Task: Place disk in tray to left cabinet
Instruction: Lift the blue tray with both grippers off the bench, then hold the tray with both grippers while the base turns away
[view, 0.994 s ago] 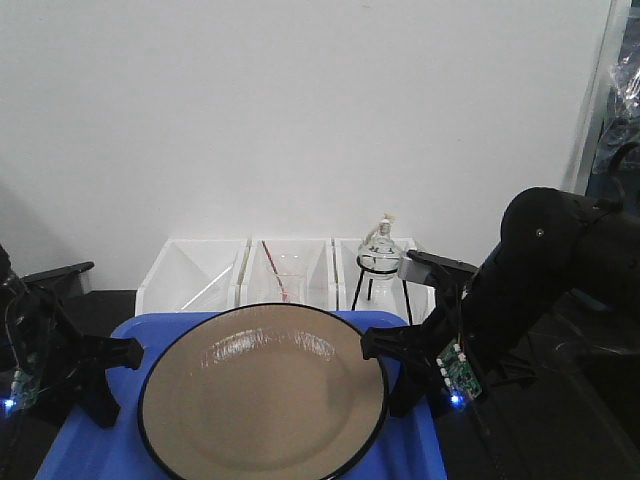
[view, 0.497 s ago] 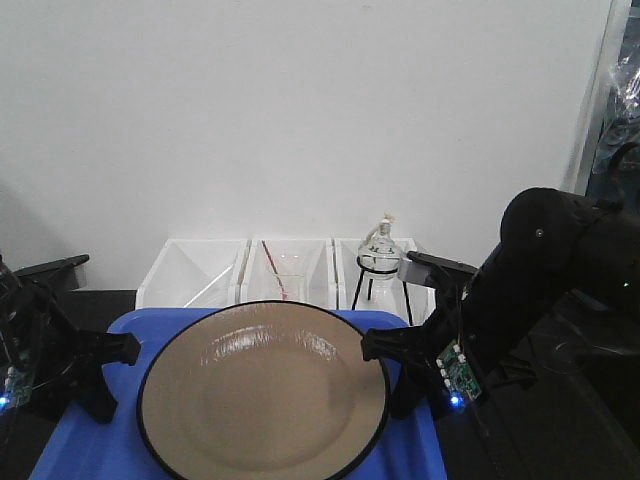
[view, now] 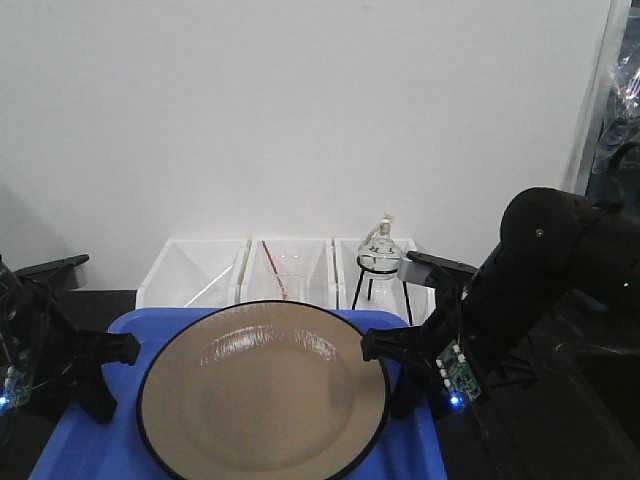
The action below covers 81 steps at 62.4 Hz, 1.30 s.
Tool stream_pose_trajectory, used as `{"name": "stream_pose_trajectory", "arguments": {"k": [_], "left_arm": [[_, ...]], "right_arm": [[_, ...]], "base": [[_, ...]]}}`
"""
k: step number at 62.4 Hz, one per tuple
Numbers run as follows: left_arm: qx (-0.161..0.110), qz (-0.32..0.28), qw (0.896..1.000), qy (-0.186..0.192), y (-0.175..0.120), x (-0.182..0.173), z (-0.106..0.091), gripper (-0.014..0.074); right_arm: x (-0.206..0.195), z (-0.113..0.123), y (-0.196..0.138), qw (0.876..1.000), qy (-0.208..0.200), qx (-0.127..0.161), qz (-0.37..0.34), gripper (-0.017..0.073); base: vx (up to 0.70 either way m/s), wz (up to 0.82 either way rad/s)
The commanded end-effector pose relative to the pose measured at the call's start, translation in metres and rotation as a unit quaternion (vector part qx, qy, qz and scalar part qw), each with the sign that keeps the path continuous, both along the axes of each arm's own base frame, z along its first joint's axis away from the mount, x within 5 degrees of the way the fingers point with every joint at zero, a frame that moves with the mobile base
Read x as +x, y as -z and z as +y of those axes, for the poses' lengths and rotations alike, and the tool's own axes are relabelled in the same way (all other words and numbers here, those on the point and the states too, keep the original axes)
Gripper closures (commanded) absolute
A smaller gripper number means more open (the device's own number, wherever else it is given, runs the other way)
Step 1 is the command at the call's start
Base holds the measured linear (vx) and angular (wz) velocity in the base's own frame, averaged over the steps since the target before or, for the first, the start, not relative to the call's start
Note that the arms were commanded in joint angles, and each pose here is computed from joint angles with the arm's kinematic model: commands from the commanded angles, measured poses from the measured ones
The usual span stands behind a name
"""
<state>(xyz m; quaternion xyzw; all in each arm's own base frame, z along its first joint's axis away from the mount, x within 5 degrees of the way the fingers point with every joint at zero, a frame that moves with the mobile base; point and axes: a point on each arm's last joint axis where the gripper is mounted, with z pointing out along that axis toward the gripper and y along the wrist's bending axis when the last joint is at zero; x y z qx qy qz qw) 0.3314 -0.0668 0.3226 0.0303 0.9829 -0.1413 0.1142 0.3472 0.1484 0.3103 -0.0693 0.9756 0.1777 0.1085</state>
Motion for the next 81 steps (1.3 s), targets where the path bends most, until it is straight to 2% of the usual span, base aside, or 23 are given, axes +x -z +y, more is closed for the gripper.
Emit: {"name": "stream_pose_trajectory", "arguments": {"k": [1,39,81], "left_arm": [[-0.034,-0.044,0.998,0.002,-0.0298,-0.0094,-0.0055,0.0594],[-0.034,-0.044,0.998,0.002,-0.0298,-0.0094,-0.0055,0.0594],[-0.034,-0.044,0.998,0.002,-0.0298,-0.0094,-0.0055,0.0594]], "right_arm": [[-0.0087,0.0002,-0.0351,0.998,-0.006,0.036,-0.053,0.0560],[-0.0087,0.0003,-0.0351,0.998,-0.006,0.037,-0.053,0.0560],[-0.0091,0.0011,-0.0351,0.998,-0.008,0.037,-0.053,0.0560]], "base": [[0.00,0.00],[-0.03,0.13],[-0.14,0.54]]}}
